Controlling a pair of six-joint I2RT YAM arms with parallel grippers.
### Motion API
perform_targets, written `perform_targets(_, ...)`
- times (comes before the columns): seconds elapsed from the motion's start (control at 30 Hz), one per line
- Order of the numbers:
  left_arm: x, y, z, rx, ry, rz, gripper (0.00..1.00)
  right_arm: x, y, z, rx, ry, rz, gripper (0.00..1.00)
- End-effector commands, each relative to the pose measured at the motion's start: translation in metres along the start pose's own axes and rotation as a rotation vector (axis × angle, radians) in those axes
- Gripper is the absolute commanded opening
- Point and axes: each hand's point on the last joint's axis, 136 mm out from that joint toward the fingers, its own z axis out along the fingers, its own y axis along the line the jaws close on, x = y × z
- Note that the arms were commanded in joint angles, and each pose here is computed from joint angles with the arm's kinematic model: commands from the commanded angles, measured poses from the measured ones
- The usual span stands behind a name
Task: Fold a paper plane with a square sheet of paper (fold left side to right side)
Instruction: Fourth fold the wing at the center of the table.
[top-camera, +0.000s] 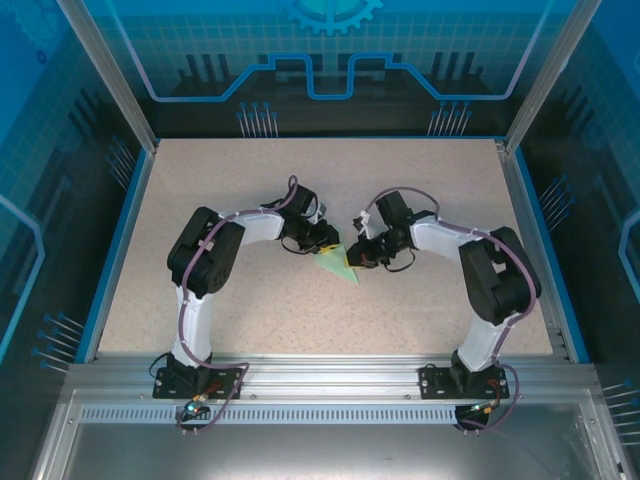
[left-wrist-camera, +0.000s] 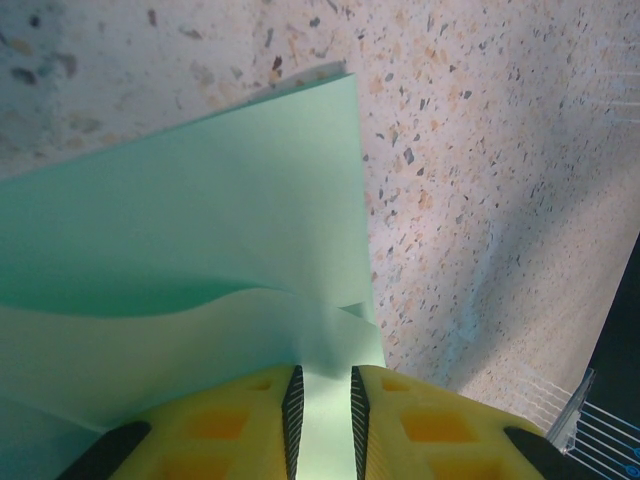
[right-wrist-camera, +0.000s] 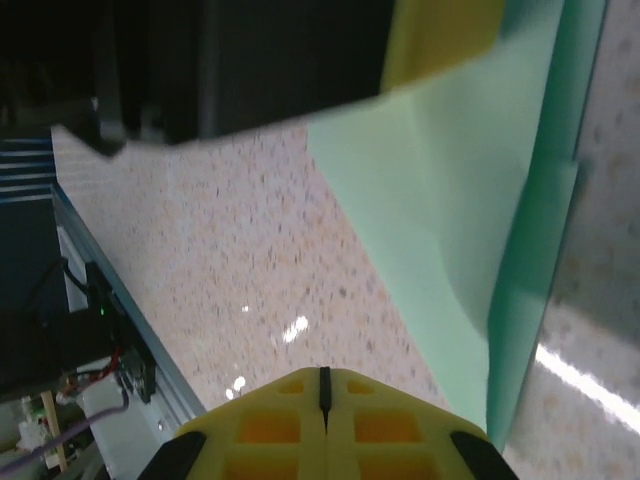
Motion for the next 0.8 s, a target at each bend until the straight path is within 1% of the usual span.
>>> perform_targets(0.0, 0.029, 0.048, 0.007, -0.148, 0.072, -0.099, 0.25, -0.012, -0.008, 0.018, 0.02, 0.0, 0.049, 0.01)
perform_targets(0.17, 0.029, 0.048, 0.007, -0.15, 0.074, -0.101, 0.25, -0.018, -0.019, 0.033, 0.045, 0.013, 0.072, 0.01)
perform_targets(0.33, 0.029, 0.049, 0.007, -0.153, 0.073, -0.099, 0.25, -0.01, -0.031, 0.043, 0.102, 0.058, 0.088, 0.01)
perform_targets(0.53, 0.029, 0.05, 0.006, -0.158, 0.072, -0.101, 0.25, 0.014, -0.059, 0.042, 0.228, 0.122, 0.141, 0.01)
perform_targets(0.63, 0.029, 0.051, 0.006, -0.162, 0.072, -0.103, 0.25, 0.03, -0.068, 0.039, 0.243, 0.151, 0.166, 0.01)
perform_targets(0.77, 0.028, 0.055, 0.004, -0.169, 0.069, -0.112, 0.25, 0.05, -0.073, 0.032, 0.228, 0.165, 0.197, 0.01)
